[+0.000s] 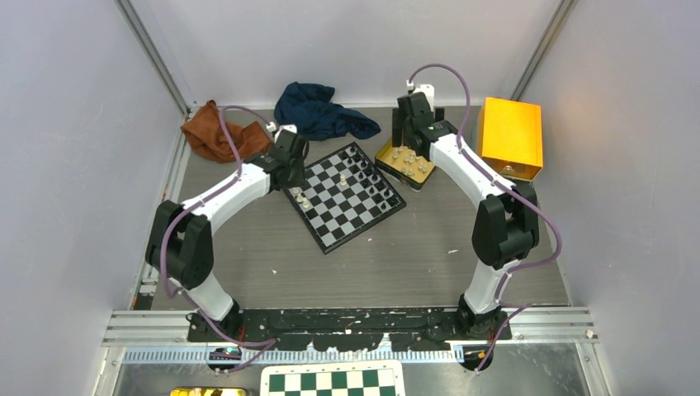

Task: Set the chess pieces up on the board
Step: Place the chess piece on the chessboard, then pick up the chess piece from the chessboard.

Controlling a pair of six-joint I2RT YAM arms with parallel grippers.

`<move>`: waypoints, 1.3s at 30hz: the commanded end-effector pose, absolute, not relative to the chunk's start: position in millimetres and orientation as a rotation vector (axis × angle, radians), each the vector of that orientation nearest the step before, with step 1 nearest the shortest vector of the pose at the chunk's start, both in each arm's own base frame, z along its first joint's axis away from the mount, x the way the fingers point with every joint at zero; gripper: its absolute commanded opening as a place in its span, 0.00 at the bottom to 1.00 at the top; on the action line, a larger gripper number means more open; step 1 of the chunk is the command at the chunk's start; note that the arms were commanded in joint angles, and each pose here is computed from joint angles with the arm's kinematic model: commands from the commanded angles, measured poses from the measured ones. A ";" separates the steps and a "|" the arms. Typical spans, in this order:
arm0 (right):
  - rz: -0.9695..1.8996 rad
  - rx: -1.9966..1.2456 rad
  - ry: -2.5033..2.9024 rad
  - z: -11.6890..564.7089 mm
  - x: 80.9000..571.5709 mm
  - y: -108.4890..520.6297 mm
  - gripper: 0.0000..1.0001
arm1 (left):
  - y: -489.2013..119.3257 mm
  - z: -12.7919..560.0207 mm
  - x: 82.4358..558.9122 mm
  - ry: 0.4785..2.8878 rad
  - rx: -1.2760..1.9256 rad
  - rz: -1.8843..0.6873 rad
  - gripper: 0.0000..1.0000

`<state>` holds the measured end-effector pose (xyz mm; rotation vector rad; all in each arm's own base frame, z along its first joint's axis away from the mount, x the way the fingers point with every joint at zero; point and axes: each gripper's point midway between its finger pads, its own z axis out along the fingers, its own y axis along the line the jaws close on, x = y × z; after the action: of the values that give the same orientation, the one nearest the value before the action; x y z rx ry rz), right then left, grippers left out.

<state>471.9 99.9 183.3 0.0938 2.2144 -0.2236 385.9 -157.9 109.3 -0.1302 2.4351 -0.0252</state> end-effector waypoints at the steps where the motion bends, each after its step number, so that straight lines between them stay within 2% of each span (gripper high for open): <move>1: -0.133 -0.003 2.178 209.8 470.7 134.6 0.85 | -150.0 148.2 386.5 2.320 -0.195 -0.062 0.44; 4: -0.058 -0.086 2.205 203.5 463.3 162.7 0.84 | -145.7 154.7 379.2 2.303 -0.207 -0.073 0.58; 9: 0.042 -0.232 2.254 189.7 445.1 210.9 0.83 | -138.2 167.5 367.1 2.273 -0.220 -0.082 0.69; 21: 0.190 -0.429 2.333 154.7 422.9 286.2 0.79 | -123.7 188.7 340.5 2.212 -0.243 -0.118 0.70; 39: 0.229 -0.504 2.401 117.0 428.5 318.3 0.75 | -114.2 192.3 328.3 2.186 -0.250 -0.112 0.70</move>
<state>420.6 304.5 95.8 -0.4992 2.4533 0.1786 325.9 -119.5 180.5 -0.2140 2.2426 -0.1081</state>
